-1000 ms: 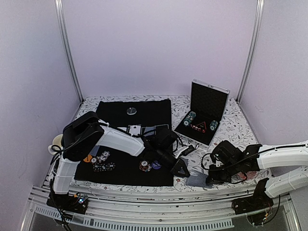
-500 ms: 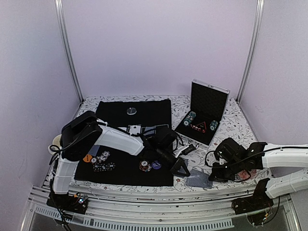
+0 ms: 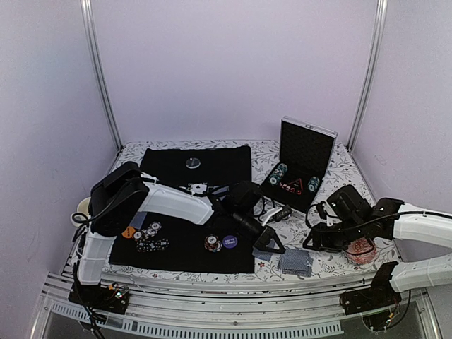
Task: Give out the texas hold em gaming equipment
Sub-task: Pick up the poker card from the face-down deck piles, then pass from the left arm to the right
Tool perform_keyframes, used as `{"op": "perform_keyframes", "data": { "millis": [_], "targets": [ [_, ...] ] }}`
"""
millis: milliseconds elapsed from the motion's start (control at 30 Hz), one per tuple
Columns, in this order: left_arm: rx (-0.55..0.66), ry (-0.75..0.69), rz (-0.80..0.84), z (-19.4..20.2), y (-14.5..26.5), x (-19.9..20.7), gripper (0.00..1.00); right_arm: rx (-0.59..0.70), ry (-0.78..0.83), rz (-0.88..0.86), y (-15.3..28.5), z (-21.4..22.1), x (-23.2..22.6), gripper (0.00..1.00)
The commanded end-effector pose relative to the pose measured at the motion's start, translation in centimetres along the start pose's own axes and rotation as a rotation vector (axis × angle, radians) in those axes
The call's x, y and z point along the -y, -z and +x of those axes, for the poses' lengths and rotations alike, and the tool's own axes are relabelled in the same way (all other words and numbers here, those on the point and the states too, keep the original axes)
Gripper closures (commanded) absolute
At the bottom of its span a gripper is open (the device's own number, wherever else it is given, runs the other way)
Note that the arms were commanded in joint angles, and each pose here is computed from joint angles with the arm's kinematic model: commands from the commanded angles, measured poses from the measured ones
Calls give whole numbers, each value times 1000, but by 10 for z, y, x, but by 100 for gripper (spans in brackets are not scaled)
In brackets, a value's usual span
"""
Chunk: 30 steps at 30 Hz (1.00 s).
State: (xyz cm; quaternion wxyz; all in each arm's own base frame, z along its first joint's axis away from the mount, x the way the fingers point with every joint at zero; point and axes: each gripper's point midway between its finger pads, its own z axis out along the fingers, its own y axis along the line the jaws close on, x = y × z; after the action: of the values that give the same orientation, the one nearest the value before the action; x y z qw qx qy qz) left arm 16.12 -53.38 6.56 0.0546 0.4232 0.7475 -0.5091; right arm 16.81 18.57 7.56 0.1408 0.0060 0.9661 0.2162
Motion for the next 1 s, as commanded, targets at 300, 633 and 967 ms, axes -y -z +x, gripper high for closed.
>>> {"op": "perform_keyframes", "data": {
  "millis": [300, 633, 967],
  "targets": [
    [56, -85, 51, -9, 18, 18, 100, 108, 93, -122, 16, -36, -22, 45],
    [382, -16, 46, -63, 117, 23, 100, 285, 189, -285, 63, -73, -69, 43],
    [949, 38, -104, -82, 242, 16, 100, 435, 342, -605, 74, -126, -185, 39]
  ]
}}
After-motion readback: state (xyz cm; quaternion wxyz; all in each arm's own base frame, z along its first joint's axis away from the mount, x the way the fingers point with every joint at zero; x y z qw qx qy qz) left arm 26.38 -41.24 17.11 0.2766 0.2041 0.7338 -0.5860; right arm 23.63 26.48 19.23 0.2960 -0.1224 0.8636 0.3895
